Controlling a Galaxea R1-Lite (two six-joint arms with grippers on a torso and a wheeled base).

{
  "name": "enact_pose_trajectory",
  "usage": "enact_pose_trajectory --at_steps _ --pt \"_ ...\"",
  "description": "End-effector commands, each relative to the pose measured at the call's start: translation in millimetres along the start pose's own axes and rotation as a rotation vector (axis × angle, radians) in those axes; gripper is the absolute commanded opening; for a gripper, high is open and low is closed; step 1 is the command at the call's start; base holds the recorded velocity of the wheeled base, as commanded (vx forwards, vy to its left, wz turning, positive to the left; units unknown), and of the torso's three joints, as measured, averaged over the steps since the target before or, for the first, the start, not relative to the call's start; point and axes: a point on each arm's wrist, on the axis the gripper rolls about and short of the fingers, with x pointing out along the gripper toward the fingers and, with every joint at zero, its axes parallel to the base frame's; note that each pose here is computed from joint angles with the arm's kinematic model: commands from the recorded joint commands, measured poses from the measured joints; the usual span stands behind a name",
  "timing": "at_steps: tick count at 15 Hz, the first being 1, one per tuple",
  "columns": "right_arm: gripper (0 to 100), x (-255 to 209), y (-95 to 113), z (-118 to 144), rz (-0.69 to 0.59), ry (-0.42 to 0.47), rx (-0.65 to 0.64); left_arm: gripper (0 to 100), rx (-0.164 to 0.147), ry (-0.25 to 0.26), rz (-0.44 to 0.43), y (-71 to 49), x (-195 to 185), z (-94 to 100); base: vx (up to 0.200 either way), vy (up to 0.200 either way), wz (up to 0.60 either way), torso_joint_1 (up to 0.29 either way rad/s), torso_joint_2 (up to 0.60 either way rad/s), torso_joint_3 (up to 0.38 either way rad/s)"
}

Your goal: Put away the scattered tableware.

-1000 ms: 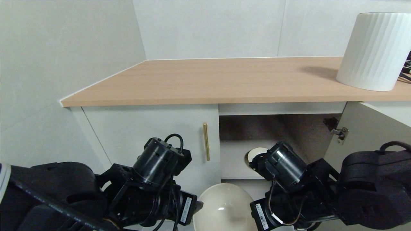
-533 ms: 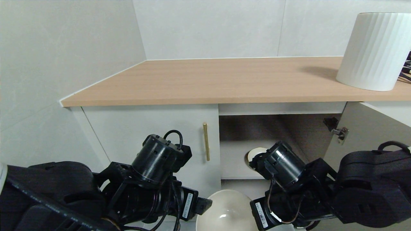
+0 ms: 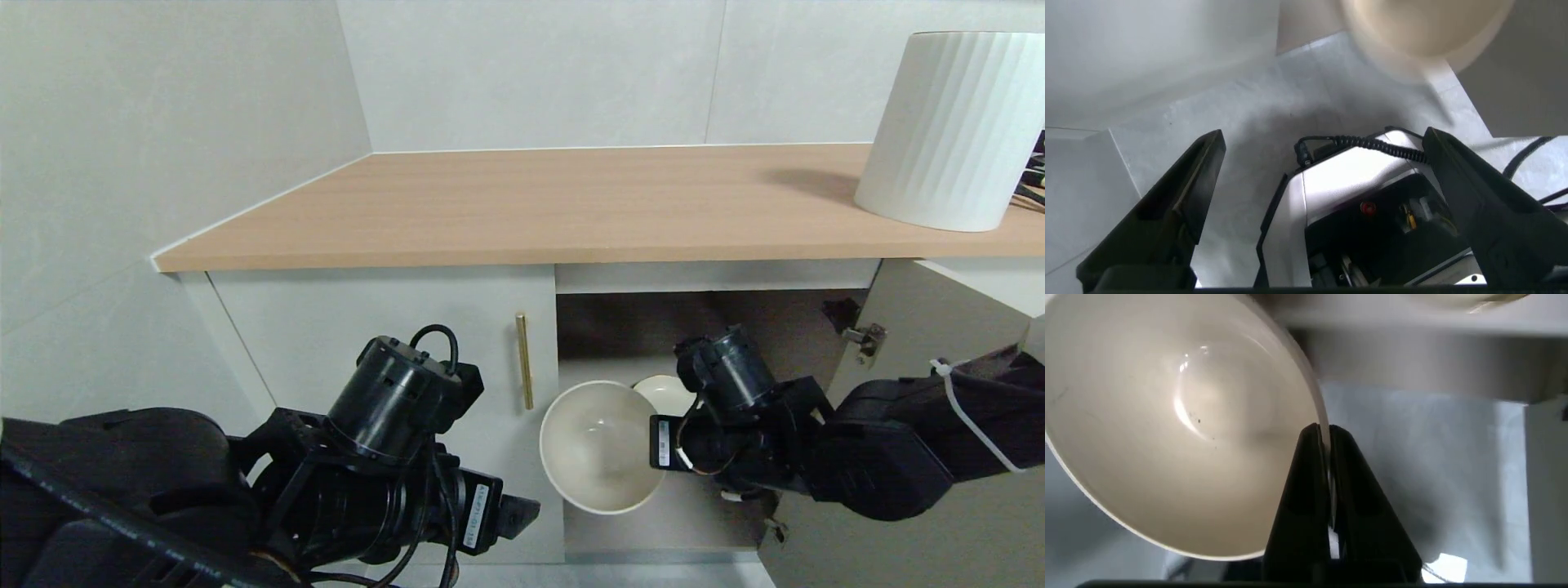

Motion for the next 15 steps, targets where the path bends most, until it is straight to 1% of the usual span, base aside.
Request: enact_pose_trajectory --at_steps 1,2,3,4,8,12,13,15 --pt "0 19 -23 11 -0.05 -0.035 0.06 100 -0.002 -0.006 -0.001 0.1 -2 0.5 0.0 0.0 0.0 0.0 0.0 0.0" --pt "0 32 -36 21 -0.054 -0.102 0.106 100 -0.002 -0.007 -0.002 0.1 -2 0.6 0.0 0.0 0.0 0.0 0.0 0.0" --pt "0 39 -43 26 -0.056 -0.143 0.131 100 -0.003 -0.007 -0.002 0.1 -2 0.6 0.0 0.0 0.0 0.0 0.0 0.0" --pt "0 46 -51 29 -0.067 -0.166 0.15 100 -0.003 -0.007 -0.002 0.1 -2 0.6 0.0 0.0 0.0 0.0 0.0 0.0" --pt "0 67 -75 34 -0.136 -0.173 0.188 100 -0.003 -0.007 -0.002 0.1 -2 0.6 0.0 0.0 0.0 0.0 0.0 0.0" --pt "0 79 -92 41 -0.173 -0.183 0.216 100 -0.003 -0.007 -0.002 0.1 -2 0.6 0.0 0.0 0.0 0.0 0.0 0.0" --pt "0 87 -100 41 -0.192 -0.179 0.227 100 -0.003 -0.007 -0.002 0.1 -2 0.6 0.0 0.0 0.0 0.0 0.0 0.0" --pt "0 96 -108 42 -0.221 -0.18 0.238 100 -0.003 -0.007 -0.002 0.1 -2 0.6 0.0 0.0 0.0 0.0 0.0 0.0"
